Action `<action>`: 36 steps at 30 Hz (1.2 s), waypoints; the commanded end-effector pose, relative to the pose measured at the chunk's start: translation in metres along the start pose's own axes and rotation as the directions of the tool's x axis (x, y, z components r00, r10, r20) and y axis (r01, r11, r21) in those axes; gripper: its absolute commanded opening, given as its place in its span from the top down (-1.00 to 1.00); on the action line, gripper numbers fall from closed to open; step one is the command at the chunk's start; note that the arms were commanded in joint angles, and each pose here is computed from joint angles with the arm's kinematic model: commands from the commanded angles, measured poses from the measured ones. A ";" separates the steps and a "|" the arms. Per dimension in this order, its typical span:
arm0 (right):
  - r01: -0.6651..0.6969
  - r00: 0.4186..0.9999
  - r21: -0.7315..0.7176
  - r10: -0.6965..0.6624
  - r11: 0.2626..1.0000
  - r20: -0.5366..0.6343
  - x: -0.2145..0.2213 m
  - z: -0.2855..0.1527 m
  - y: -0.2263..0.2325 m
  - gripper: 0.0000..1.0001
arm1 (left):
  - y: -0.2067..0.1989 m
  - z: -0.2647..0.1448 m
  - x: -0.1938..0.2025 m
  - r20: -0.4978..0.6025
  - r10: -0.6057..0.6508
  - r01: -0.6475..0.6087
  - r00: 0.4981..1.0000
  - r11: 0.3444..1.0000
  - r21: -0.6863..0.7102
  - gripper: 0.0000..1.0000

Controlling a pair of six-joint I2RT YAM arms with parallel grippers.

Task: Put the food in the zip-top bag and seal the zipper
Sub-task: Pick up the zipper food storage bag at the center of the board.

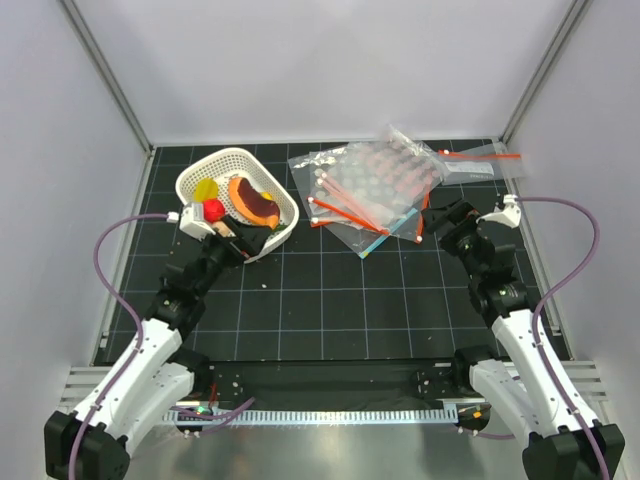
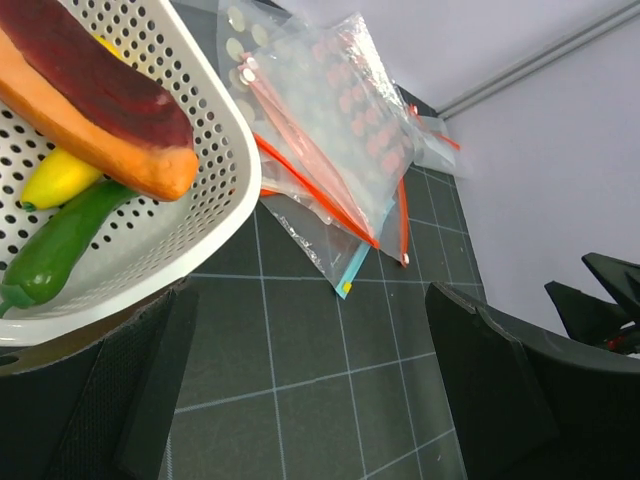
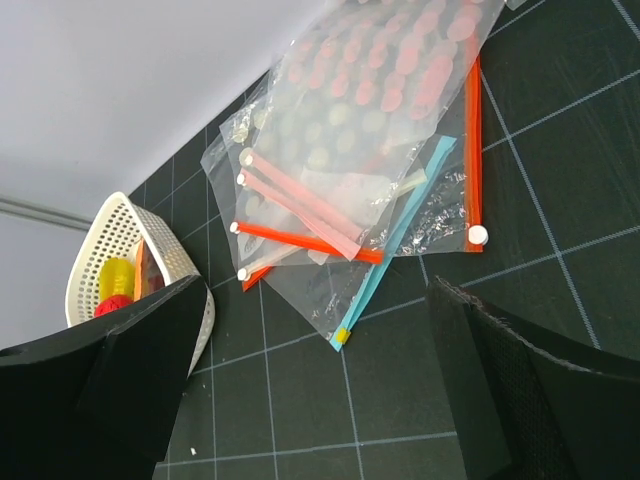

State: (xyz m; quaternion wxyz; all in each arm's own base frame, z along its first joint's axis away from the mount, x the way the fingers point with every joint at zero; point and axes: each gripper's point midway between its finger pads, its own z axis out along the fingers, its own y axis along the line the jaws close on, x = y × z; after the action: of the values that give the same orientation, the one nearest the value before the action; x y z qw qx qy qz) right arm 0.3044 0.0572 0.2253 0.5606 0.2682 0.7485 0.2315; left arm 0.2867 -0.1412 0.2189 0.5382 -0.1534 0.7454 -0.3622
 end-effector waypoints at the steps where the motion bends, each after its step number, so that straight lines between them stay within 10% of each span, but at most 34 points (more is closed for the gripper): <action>1: 0.029 0.999 -0.047 -0.027 0.998 0.044 -0.014 0.001 0.013 -0.99 | -0.023 -0.005 -0.026 0.082 0.033 -0.038 0.996 0.997 0.059 -1.00; 8: 0.216 0.964 -0.224 -0.244 0.950 -0.106 0.016 0.024 0.048 -0.73 | -0.025 -0.013 -0.032 0.112 0.049 -0.056 0.992 0.997 0.060 -0.99; 18: 0.623 0.697 -0.301 -0.687 0.722 -0.204 0.092 0.101 0.081 -0.45 | -0.020 -0.018 -0.038 0.149 0.056 -0.062 0.987 0.997 0.034 -1.00; 36: 0.832 0.364 -0.331 -0.888 0.445 -0.280 0.141 0.204 0.067 -0.01 | -0.030 -0.025 -0.042 0.165 0.021 -0.034 0.986 0.996 0.079 -1.00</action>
State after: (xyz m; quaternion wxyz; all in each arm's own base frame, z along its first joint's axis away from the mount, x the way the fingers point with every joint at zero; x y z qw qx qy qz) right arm 0.4636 0.2047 0.1014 0.4264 -0.2301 0.8744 0.0254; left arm 0.2773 -0.1256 0.2540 0.5942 -0.1551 0.7034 -0.3579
